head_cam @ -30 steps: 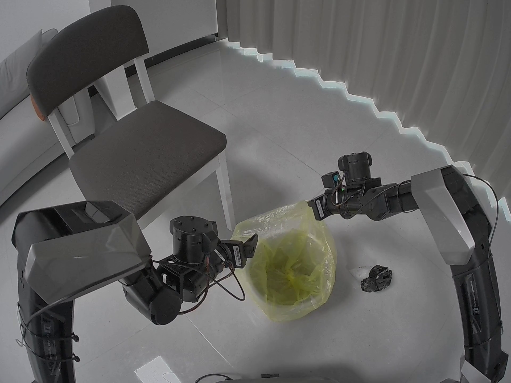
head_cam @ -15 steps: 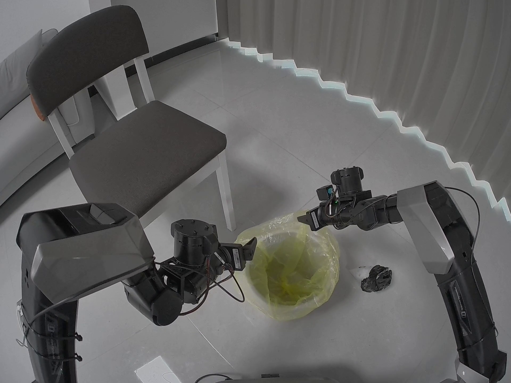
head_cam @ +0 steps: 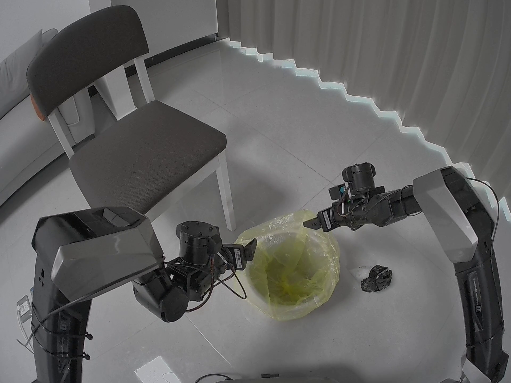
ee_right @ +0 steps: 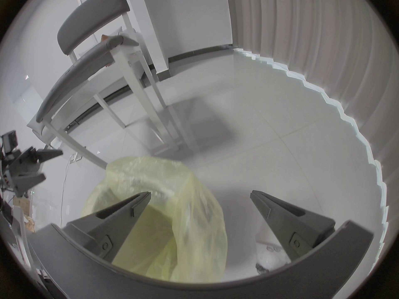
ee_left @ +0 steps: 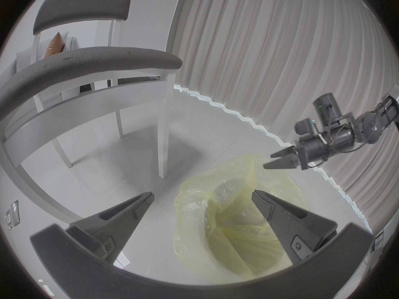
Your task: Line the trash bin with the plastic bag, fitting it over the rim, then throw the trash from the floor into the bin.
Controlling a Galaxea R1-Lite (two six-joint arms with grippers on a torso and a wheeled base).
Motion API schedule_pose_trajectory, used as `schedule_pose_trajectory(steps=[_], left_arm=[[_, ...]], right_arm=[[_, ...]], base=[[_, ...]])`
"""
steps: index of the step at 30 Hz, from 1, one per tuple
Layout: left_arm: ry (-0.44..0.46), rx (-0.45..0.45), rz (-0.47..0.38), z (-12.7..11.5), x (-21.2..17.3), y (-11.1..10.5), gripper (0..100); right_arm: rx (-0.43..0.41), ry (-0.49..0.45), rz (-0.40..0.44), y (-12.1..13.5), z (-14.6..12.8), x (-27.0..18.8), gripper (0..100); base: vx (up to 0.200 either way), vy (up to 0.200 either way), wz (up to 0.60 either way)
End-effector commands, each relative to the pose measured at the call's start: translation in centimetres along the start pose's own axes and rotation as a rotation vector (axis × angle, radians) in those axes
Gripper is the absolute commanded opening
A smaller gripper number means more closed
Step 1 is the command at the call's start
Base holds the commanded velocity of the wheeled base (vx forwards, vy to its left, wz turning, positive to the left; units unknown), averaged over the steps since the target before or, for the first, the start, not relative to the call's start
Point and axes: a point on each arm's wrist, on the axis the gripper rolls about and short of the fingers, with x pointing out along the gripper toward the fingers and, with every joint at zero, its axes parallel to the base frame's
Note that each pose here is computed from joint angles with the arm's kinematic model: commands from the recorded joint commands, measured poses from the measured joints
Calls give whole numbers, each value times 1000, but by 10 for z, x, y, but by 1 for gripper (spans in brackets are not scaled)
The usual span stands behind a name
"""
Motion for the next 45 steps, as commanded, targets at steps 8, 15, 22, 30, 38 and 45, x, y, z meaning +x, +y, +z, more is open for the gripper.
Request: schedule_pose_trajectory(steps=[8,15,22,30,38,45], left_arm=[[16,17,46,-10,35,25,100],[39,14,67,-9,52,31,100],[67,30,76,-10,68,31,100],[104,65,85,-20,82,34,100],[139,67,107,-22,103,38,100],[185,62,145,-21,113,50,100]], right_arm=[[-20,106,-65,-28,-50,-41,100],[9,141,-83,-45,-68,-28,100],[10,166,-72,-44,-82,-5,100],[0,192,-120,-43,-91,14,100],[-3,194,-120,-40,-90,13,100],[-16,201,-115,-36,-91,14,100]], base=[[0,0,0],[0,0,0],[0,0,0],[0,0,0],[0,0,0],[0,0,0]])
